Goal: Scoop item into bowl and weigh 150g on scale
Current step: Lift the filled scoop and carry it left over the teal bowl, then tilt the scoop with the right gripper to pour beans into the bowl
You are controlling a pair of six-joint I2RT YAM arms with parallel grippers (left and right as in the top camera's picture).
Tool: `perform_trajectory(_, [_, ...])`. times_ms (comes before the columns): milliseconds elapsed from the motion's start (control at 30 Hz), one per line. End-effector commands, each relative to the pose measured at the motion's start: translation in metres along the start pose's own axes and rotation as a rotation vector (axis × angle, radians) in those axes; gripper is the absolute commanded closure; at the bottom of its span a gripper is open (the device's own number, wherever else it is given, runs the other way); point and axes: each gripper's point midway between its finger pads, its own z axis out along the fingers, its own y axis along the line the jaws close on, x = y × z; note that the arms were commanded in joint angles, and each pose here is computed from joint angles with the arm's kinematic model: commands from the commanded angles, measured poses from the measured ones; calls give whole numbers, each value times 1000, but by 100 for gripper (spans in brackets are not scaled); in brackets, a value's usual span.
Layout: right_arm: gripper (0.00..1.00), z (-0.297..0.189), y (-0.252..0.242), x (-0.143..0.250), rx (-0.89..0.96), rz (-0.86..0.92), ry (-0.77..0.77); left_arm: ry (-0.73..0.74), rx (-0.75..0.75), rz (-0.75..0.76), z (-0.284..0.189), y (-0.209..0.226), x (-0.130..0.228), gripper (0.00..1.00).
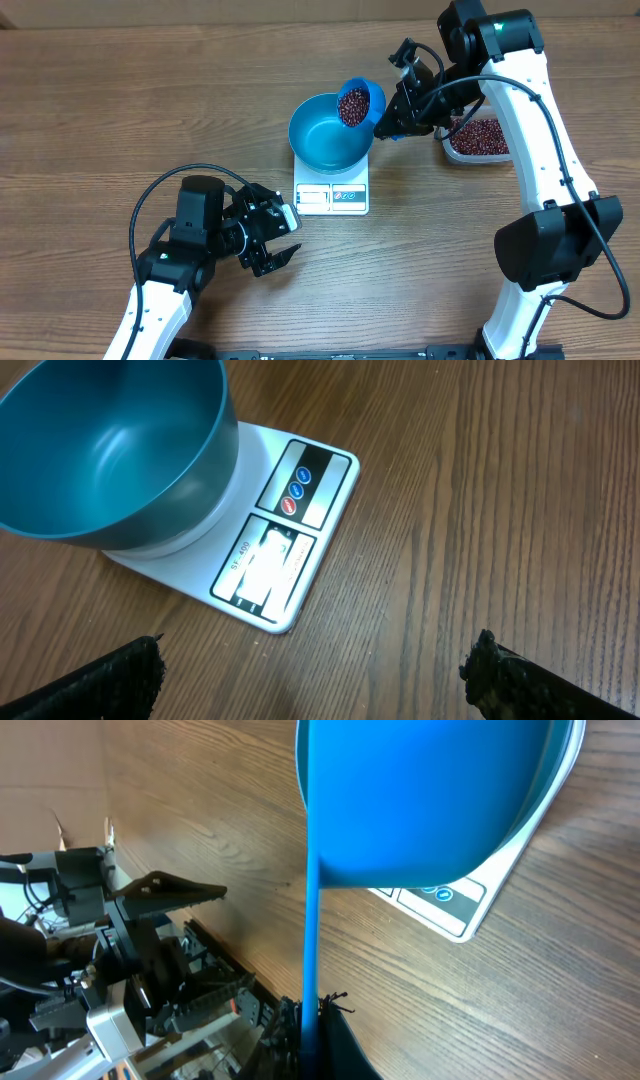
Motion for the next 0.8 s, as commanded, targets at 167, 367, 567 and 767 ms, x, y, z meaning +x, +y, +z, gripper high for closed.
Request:
perform_trajectory(167, [96,-19,22,-2,-14,-73,-70,-5,14,9,1,-2,1,1])
perform_trajectory(367, [96,-20,22,-4,-14,-78,-77,-5,14,9,1,-2,1,0])
perform_trajectory(567, [96,-20,22,-4,-13,-78,-76,-5,14,9,1,-2,1,0])
perform_trajectory(767, [96,-20,22,-4,-14,-78,-76,-5,14,9,1,-2,1,1])
